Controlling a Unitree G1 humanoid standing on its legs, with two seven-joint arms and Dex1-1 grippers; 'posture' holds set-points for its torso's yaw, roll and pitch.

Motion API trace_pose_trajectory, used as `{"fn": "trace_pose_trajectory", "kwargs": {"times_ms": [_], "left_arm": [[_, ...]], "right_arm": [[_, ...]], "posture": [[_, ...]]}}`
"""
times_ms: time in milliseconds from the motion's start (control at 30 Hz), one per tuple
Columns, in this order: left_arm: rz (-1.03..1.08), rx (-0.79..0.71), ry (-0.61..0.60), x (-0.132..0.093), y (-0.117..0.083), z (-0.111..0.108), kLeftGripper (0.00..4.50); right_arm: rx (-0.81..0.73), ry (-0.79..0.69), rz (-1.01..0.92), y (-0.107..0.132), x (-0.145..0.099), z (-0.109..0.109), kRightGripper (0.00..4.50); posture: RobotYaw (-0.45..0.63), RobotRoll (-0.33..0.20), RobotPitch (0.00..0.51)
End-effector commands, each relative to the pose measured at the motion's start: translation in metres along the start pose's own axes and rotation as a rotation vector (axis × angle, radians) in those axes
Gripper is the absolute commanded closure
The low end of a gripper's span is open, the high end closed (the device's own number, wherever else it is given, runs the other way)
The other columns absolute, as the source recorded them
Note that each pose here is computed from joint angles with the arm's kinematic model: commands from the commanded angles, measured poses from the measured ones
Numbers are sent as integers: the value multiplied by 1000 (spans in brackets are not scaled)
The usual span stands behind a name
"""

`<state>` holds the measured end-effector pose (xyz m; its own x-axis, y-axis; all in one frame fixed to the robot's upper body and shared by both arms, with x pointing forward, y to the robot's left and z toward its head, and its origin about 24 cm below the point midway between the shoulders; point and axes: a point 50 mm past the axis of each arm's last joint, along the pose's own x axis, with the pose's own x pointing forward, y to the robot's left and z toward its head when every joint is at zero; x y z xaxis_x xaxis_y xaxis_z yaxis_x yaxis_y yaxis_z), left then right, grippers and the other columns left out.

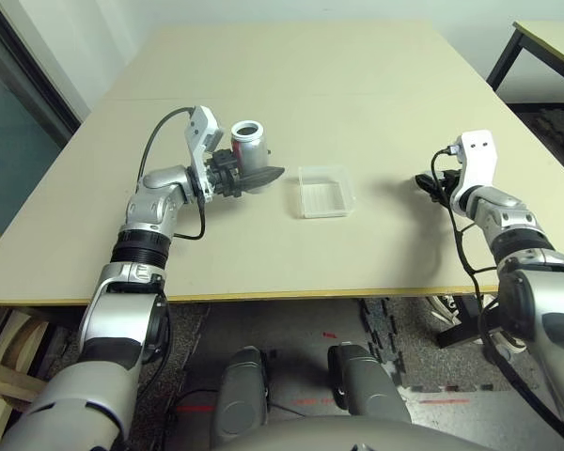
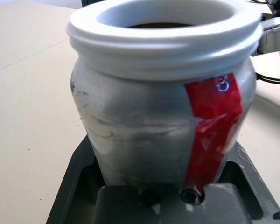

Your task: Pour the medicine from the bottle into the box.

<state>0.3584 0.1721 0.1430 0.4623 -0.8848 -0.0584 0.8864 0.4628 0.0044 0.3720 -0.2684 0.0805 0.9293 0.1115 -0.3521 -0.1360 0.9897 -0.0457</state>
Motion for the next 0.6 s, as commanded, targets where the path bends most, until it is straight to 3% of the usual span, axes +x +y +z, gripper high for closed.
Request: {"fn": "trace_pose_trajectory", "kwargs": {"times_ms": [33, 100, 600], "left_arm": [[7, 22, 14, 0, 2, 4, 1667], [7, 21, 15, 0, 2, 3, 1667], [6, 13, 23, 1, 4, 0, 1667]], "right_arm": [[-8, -25, 18, 4, 2, 4, 571], [-6, -54, 32, 5, 2, 10, 7], [-64, -175, 194, 14, 1, 49, 0]], "posture": [[-129, 0, 52], [-132, 0, 51], [-129, 0, 43]]}}
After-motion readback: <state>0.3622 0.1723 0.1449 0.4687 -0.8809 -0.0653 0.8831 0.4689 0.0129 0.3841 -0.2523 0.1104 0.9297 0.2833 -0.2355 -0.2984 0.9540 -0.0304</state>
